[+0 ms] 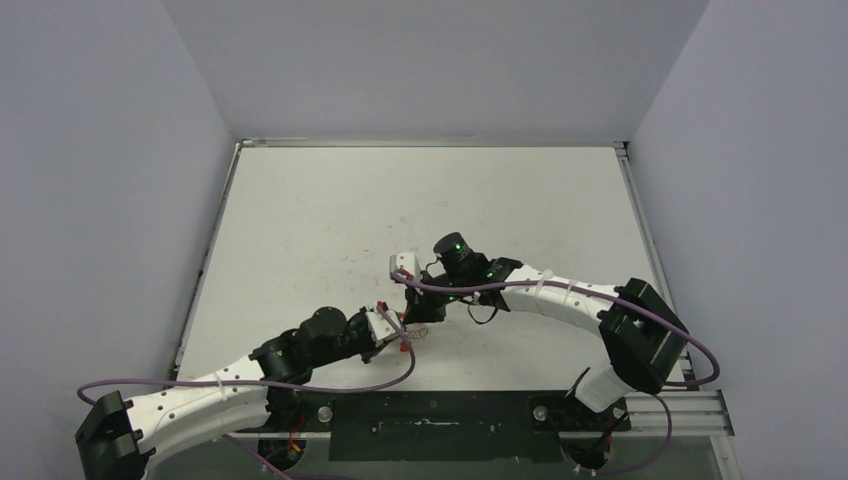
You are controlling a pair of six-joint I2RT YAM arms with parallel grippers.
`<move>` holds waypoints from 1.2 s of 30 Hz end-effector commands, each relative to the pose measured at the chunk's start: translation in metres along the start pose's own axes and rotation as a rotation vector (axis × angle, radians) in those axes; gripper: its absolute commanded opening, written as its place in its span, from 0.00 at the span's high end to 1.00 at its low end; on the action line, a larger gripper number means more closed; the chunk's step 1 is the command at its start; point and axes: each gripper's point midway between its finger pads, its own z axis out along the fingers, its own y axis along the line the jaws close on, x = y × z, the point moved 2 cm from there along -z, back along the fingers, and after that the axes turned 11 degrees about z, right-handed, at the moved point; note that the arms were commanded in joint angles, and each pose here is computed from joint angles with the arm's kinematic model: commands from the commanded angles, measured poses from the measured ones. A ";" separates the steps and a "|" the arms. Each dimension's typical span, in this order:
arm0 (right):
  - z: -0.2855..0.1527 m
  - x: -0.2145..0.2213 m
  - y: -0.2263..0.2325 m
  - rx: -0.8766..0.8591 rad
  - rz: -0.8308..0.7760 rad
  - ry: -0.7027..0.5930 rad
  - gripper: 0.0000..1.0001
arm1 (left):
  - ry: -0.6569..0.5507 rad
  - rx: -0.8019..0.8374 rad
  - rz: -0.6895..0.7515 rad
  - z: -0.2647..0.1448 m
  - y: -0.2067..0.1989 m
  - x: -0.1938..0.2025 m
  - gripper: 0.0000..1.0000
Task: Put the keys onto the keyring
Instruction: Adjust the key on the keyring.
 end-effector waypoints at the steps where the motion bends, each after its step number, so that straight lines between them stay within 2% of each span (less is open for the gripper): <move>1: -0.006 -0.015 -0.029 0.128 0.024 -0.037 1.00 | -0.077 0.039 0.016 -0.001 -0.003 -0.023 1.00; 12: 0.003 -0.014 -0.038 0.126 0.103 -0.068 1.00 | -0.076 0.019 0.010 -0.002 0.001 -0.024 1.00; 15: 0.004 -0.013 -0.039 0.122 0.110 -0.071 1.00 | -0.069 -0.031 -0.035 -0.002 0.007 -0.023 1.00; 18: 0.006 -0.011 -0.039 0.118 0.115 -0.068 1.00 | -0.063 -0.134 -0.139 -0.002 0.019 -0.020 0.79; 21: 0.007 -0.012 -0.040 0.116 0.121 -0.073 1.00 | -0.073 -0.232 -0.255 -0.003 0.028 -0.014 0.70; 29: 0.007 -0.011 -0.043 0.114 0.144 -0.075 1.00 | -0.100 -0.400 -0.538 0.000 0.040 0.001 0.66; 36: 0.005 -0.010 -0.045 0.110 0.159 -0.077 1.00 | -0.034 -0.370 -0.558 0.013 0.039 0.004 0.54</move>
